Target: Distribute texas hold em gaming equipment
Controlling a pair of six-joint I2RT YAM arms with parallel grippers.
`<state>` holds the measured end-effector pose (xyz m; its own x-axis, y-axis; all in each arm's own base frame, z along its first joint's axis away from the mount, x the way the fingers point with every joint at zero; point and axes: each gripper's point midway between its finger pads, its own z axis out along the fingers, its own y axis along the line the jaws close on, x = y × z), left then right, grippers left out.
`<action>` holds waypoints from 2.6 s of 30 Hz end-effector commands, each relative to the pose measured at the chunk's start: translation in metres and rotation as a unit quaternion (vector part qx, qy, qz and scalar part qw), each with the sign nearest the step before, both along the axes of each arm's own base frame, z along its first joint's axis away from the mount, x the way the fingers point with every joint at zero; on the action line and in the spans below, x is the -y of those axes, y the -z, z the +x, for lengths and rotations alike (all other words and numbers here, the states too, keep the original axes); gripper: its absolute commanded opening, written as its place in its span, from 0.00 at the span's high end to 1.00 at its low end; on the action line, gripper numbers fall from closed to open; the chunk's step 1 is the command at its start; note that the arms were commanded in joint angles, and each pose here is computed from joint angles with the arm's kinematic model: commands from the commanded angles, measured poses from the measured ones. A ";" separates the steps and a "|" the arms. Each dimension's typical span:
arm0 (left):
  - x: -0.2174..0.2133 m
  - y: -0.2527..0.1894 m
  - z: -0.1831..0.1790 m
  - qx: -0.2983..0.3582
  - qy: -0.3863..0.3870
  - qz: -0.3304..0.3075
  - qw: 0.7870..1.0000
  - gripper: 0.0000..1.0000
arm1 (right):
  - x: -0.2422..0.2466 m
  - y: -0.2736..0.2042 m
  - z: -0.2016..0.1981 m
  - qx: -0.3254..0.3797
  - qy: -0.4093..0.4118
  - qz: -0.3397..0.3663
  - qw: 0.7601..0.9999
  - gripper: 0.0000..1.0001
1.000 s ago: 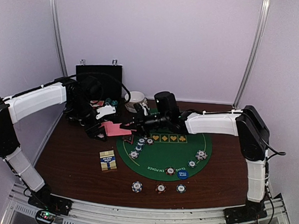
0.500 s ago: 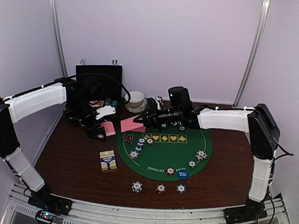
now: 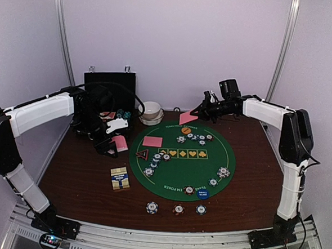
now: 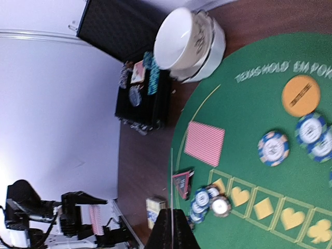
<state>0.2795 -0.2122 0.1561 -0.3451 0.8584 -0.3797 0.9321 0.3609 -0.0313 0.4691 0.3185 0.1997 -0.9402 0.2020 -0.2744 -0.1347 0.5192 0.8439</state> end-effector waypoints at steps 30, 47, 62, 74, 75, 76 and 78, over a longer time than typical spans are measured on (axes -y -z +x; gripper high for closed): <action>0.002 -0.009 -0.007 0.005 0.015 -0.014 1.000 1.00 | 0.110 0.048 0.079 0.062 0.101 -0.301 0.946 0.33; 0.014 -0.017 0.008 0.002 0.002 -0.029 1.000 1.00 | -0.051 -0.011 -0.083 0.058 -0.039 -0.026 0.997 0.18; 0.021 -0.022 0.007 -0.008 0.000 -0.045 0.999 1.00 | -0.168 -0.018 -0.167 0.025 -0.141 0.104 0.984 0.15; 0.022 -0.024 0.003 -0.008 0.010 -0.052 0.999 1.00 | -0.206 -0.012 -0.180 0.006 -0.177 0.130 0.976 0.15; 0.022 -0.025 0.003 -0.008 0.011 -0.053 0.998 1.00 | -0.208 -0.012 -0.180 0.005 -0.178 0.133 0.975 0.15; 0.022 -0.025 0.002 -0.009 0.011 -0.055 0.998 1.00 | -0.210 -0.012 -0.180 0.003 -0.179 0.136 0.974 0.15; 0.023 -0.026 0.002 -0.009 0.014 -0.056 0.998 1.00 | -0.214 -0.012 -0.180 0.001 -0.182 0.139 0.973 0.15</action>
<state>0.2803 -0.2260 0.1636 -0.3651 0.8357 -0.4102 0.9287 0.3578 -0.0977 0.2895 0.5180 0.1930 -0.9695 -0.0704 -0.2349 -0.2452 0.2603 0.9339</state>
